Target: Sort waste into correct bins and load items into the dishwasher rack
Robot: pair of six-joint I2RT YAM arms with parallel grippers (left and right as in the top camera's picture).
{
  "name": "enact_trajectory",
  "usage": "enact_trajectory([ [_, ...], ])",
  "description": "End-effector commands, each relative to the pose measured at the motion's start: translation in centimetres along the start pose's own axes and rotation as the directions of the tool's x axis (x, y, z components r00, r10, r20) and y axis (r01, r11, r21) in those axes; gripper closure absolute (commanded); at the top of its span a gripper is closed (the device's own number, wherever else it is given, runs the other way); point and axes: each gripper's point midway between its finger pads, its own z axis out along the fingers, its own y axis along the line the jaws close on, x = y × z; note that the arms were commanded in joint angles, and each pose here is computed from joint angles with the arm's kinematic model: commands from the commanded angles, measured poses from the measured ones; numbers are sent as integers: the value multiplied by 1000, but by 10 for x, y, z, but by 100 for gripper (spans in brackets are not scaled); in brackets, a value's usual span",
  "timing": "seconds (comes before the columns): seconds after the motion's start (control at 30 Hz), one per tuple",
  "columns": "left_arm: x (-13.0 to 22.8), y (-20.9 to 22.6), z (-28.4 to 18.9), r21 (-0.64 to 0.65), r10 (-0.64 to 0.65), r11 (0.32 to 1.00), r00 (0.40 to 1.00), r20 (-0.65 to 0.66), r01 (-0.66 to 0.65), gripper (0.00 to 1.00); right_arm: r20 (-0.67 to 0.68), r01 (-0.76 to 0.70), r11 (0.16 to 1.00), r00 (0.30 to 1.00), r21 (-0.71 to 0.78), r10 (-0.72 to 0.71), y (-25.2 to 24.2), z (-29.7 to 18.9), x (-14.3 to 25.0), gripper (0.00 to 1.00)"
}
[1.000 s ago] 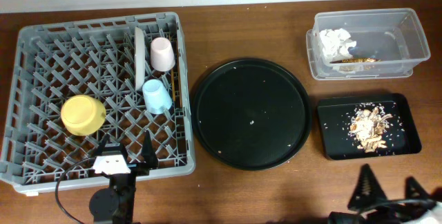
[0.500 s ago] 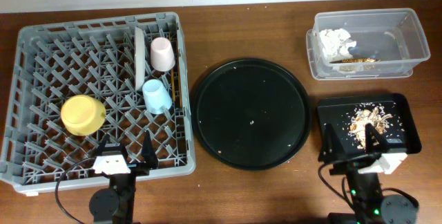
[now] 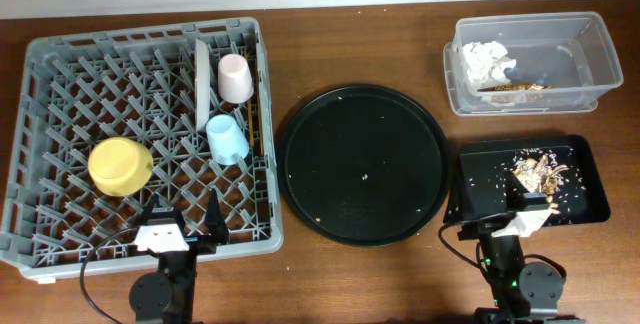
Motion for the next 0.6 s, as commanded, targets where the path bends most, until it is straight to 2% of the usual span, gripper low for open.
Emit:
enact_trajectory([
  [0.0,2,3,0,-13,-13,1000,1000,2,13,1,-71,154,988,986,-2,-154,0,-1,19,1],
  [0.03,2,3,0,-13,-13,1000,1000,2,13,1,-113,156,988,982,17,-153,-5,-2,29,1],
  [0.57,2,3,0,-13,-13,1000,1000,2,13,1,-111,163,986,980,-35,-166,9,-1,31,1],
])
